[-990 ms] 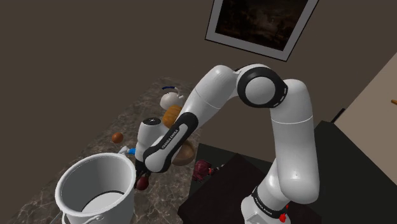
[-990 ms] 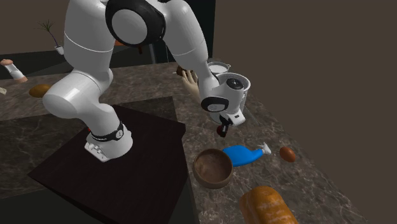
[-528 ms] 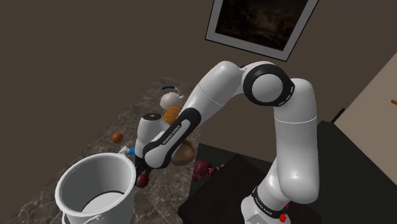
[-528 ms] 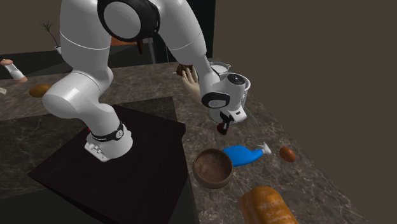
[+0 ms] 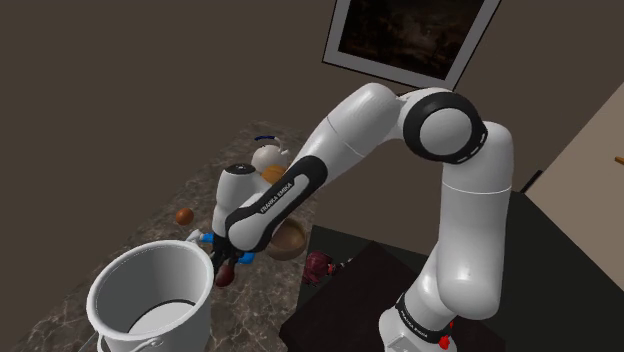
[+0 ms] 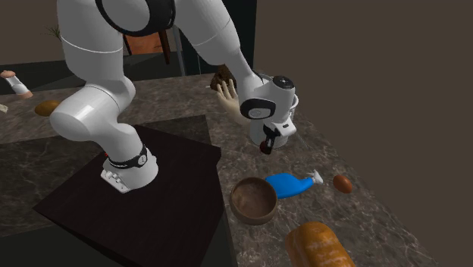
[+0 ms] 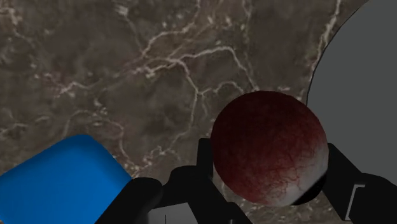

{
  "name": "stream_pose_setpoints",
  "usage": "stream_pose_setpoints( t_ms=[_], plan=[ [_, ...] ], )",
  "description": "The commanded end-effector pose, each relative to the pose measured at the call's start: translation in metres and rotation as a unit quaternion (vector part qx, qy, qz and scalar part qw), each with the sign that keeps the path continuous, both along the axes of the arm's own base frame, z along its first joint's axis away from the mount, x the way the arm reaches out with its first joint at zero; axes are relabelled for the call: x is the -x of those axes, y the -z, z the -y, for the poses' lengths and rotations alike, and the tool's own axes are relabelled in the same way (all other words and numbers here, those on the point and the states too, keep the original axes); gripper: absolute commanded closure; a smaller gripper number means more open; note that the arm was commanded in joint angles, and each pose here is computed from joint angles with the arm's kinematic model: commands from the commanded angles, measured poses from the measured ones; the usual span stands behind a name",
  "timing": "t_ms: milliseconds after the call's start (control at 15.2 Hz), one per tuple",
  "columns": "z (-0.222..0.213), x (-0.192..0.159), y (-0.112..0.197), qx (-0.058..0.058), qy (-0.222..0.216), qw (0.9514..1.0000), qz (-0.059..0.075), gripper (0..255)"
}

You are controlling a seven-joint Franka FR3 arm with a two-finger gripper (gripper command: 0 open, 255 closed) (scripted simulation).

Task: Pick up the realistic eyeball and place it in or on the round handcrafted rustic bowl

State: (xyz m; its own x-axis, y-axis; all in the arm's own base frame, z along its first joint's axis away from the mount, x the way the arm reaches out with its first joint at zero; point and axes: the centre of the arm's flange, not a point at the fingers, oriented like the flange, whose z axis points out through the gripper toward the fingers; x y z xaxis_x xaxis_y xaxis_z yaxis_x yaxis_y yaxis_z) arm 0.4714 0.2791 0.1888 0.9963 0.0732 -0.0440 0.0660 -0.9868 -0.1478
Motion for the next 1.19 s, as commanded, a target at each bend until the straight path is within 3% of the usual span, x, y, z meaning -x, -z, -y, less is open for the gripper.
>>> stream_pose_setpoints(
  t_ms=[0,1122],
  plan=[
    [-0.001,0.001,-0.011,0.0,0.0,1.0,0.0,255],
    [-0.001,0.001,-0.101,0.0,0.0,1.0,0.0,255]
  ],
)
